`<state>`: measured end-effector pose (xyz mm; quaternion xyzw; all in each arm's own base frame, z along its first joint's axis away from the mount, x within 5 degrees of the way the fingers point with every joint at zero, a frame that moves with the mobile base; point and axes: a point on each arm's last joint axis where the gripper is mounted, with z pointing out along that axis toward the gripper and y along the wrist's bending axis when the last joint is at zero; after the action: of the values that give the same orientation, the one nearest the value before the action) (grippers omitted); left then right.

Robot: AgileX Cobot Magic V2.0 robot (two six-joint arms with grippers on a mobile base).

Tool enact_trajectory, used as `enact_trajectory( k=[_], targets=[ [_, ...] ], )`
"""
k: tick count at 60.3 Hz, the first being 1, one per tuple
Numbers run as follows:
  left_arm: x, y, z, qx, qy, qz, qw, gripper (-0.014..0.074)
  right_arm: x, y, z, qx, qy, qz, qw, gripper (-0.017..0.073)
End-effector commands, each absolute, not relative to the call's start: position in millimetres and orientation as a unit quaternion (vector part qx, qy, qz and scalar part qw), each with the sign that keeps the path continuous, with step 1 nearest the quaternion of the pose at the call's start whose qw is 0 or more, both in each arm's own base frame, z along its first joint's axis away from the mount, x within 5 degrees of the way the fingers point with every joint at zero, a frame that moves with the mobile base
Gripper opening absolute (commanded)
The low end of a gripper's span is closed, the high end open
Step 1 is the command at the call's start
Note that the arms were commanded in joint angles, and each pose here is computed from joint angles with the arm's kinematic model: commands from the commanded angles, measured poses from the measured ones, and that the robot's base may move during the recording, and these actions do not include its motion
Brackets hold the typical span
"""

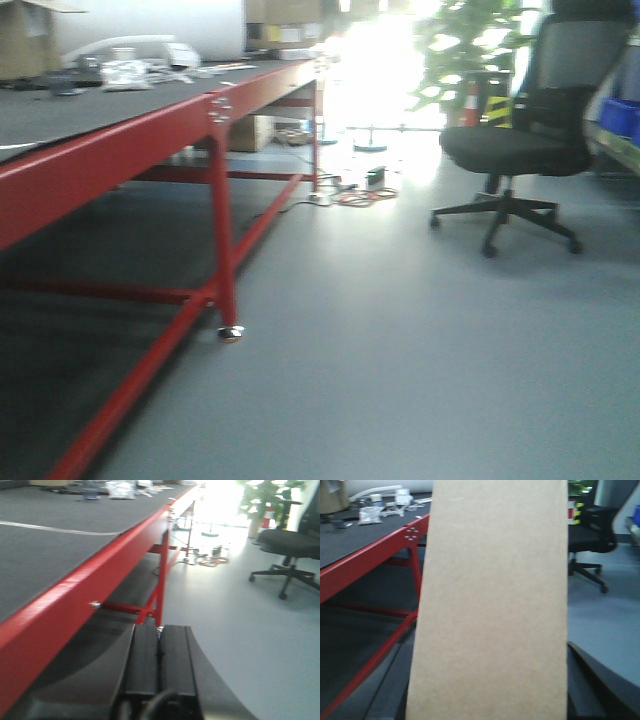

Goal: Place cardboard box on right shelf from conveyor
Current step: 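Drive toward the steel shelf rack carrying the box in the right gripper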

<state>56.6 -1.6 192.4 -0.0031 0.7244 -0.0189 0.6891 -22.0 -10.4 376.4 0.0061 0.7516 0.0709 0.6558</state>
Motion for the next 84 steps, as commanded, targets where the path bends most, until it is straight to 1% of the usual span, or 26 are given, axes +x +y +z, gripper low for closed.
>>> enact_trajectory(
  k=[1,84],
  targets=[
    [56.0,-0.9,198.4,-0.008,0.692,-0.018,0.722,-0.0115,-21.4,-10.1,392.3,0.003,0.716,0.069,0.695,0.0277],
    [55.9,-0.9,198.3,-0.008,0.692,-0.018,0.722,-0.0116,-21.4,-10.1,392.3,0.003,0.716,0.069,0.695,0.0277]
  ],
)
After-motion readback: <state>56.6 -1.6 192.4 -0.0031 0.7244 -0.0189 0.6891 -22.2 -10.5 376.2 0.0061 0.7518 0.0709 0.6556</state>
